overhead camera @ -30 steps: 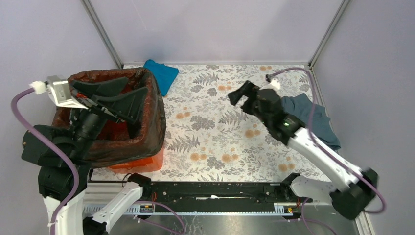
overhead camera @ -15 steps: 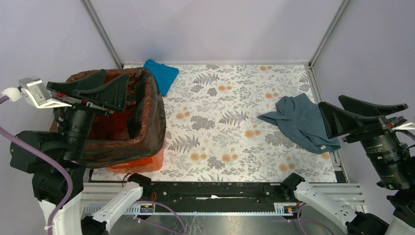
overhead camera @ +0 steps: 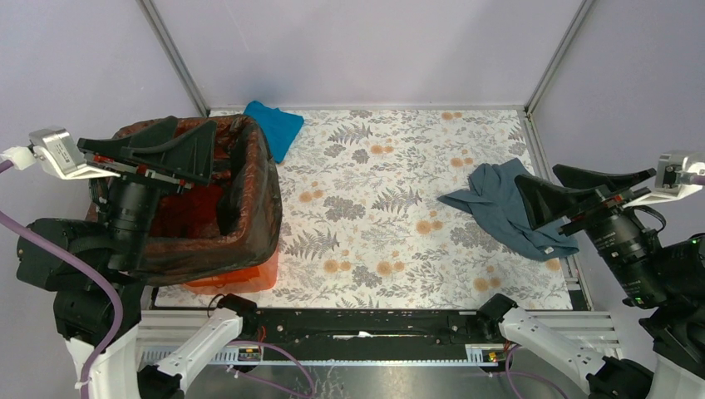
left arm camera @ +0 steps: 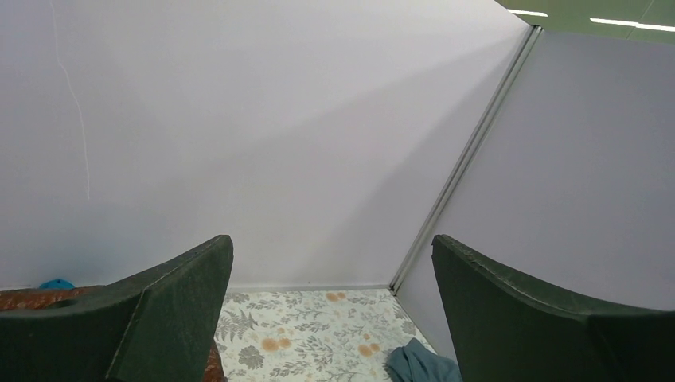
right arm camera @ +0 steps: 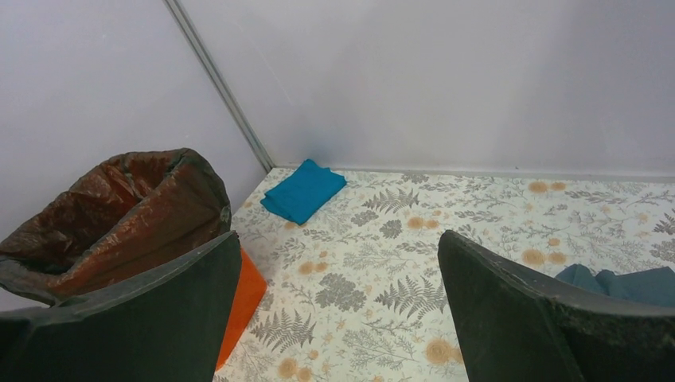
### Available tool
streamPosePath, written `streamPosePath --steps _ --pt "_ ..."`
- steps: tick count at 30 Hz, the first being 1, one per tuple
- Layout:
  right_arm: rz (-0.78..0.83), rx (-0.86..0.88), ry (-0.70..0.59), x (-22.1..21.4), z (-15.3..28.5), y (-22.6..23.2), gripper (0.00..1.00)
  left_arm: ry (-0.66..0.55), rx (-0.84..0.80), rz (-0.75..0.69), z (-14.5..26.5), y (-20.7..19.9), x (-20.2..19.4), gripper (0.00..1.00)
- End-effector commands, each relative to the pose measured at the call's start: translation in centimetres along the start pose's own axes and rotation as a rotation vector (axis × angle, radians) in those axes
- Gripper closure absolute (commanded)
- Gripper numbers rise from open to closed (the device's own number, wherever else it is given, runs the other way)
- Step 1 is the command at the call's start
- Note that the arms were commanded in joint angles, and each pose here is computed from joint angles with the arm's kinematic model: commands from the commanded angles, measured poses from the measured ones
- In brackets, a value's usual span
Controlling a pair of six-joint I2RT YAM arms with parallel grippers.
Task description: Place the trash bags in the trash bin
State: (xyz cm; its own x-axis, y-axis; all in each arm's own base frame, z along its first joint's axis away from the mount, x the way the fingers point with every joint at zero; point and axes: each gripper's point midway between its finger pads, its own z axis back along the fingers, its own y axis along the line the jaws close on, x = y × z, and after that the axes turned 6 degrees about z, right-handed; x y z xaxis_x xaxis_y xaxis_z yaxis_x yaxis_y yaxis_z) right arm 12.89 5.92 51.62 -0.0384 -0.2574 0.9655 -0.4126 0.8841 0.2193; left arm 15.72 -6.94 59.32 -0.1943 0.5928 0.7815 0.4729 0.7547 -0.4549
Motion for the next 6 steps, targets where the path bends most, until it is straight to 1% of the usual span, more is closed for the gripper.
streamPosePath --steps 1,3,6 --pt "0.002 -0.026 -0.053 0.71 -0.17 -0.54 0.00 -0.048 0.003 -0.009 0.64 -0.29 1.52 0.01" --pt "0.015 0.022 -0.053 -0.04 -0.27 0.16 0.00 -0.049 0.010 -0.011 0.69 -0.13 1.47 0.01" --pt "0.006 0.024 -0.081 0.20 0.19 0.04 0.00 -0.046 0.015 -0.014 0.58 0.00 1.38 0.01"
